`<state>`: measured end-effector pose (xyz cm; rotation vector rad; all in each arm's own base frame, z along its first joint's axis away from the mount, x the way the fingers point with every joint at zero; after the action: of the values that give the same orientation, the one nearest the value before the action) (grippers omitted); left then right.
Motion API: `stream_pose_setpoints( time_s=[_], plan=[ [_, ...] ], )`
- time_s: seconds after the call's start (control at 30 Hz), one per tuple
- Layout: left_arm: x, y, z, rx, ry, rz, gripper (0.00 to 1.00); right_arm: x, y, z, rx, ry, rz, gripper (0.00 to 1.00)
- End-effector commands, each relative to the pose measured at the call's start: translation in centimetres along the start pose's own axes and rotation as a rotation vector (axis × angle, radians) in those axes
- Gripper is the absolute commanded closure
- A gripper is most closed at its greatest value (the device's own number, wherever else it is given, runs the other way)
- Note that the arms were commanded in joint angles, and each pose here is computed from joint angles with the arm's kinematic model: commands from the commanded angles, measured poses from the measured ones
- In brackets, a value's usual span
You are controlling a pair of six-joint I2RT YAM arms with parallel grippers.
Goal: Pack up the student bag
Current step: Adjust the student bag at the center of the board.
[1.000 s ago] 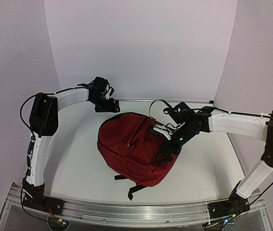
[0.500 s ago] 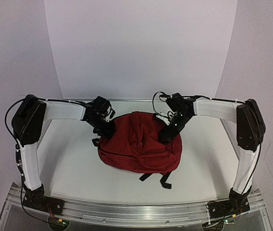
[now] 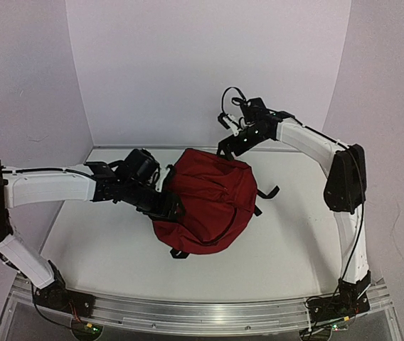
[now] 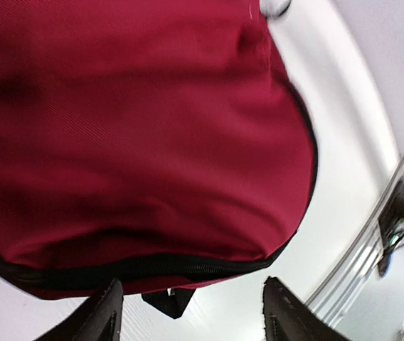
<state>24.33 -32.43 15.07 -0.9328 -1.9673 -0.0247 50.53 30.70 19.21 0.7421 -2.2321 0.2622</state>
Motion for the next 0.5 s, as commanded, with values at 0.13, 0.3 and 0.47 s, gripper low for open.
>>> stream_pose_setpoints(
  time_s=[0.13, 0.3, 0.47],
  plan=[
    [7.4, 7.3, -10.5, 0.148, -0.332, -0.130, 0.12, 8.8, 1.9, 3.2, -0.142, 0.000, -0.197, 0.03],
    [4.4, 11.5, -12.5, 0.159, -0.275, -0.158, 0.05, 8.0, 3.8, 10.4, -0.187, 0.158, -0.298, 0.04],
    [-0.4, 12.4, -12.1, 0.113, -0.179, -0.095, 0.04, 6.5, 4.7, 16.5, -0.210, 0.295, -0.348, 0.06]
  ],
)
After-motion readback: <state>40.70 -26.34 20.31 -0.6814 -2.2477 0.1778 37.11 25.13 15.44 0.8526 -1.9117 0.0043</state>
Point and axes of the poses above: each gripper's point midway between its finger pads, its own x axis back along the fingers, its own y axis along the line the jaws close on, z = x × y, the point moved 2 cm from there along x, back along the fingers, and after that the axes turned 10 degrees about -x, right-handed, at the moved point
